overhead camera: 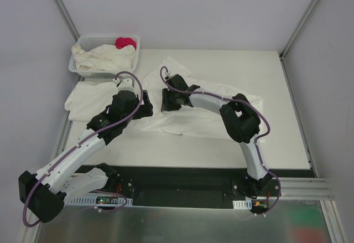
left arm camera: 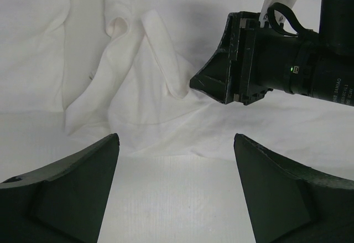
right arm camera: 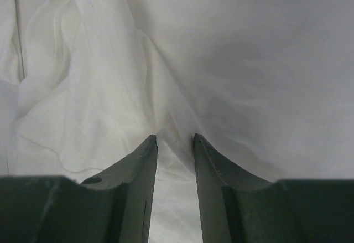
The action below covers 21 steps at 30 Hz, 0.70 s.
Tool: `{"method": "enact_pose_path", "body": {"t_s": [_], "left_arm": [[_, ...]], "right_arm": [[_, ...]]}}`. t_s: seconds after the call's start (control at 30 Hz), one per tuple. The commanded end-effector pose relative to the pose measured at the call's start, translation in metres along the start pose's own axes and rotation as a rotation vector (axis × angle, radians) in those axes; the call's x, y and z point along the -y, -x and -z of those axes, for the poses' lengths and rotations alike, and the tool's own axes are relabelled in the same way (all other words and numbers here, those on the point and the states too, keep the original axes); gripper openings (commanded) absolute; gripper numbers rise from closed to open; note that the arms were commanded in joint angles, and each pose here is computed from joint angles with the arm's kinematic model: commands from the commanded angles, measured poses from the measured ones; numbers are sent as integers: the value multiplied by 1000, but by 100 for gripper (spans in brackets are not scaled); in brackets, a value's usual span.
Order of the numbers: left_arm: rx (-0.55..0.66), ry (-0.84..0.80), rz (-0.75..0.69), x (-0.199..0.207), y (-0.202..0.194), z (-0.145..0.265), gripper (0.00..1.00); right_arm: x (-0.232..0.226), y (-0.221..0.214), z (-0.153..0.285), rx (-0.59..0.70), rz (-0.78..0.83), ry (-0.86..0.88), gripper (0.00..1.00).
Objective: Fold and stack the t-shirts
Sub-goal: Fold the flattened tshirt in 1/3 of the way
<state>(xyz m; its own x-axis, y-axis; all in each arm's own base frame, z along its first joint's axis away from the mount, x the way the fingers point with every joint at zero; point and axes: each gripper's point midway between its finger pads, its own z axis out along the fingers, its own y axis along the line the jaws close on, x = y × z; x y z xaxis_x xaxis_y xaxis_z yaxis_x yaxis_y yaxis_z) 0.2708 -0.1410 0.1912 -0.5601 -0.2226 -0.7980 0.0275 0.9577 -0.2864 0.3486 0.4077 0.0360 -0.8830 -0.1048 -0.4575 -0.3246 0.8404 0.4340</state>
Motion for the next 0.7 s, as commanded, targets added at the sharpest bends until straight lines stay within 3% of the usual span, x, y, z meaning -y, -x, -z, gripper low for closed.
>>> {"method": "enact_pose_path", "body": {"t_s": [0.0, 0.07, 0.2, 0.27, 0.67], "left_arm": [[19, -27, 7, 4, 1, 2, 83], [21, -26, 10, 4, 1, 3, 83], [18, -25, 13, 3, -1, 2, 84], [18, -25, 13, 3, -1, 3, 83], [11, -22, 9, 3, -2, 0, 83]], "right_arm": [[-20, 12, 23, 43, 0, 47, 34], [-20, 14, 25, 49, 0, 46, 29], [-15, 14, 24, 54, 0, 34, 7], [-15, 16, 24, 58, -2, 31, 2], [9, 43, 35, 109, -34, -8, 1]]}}
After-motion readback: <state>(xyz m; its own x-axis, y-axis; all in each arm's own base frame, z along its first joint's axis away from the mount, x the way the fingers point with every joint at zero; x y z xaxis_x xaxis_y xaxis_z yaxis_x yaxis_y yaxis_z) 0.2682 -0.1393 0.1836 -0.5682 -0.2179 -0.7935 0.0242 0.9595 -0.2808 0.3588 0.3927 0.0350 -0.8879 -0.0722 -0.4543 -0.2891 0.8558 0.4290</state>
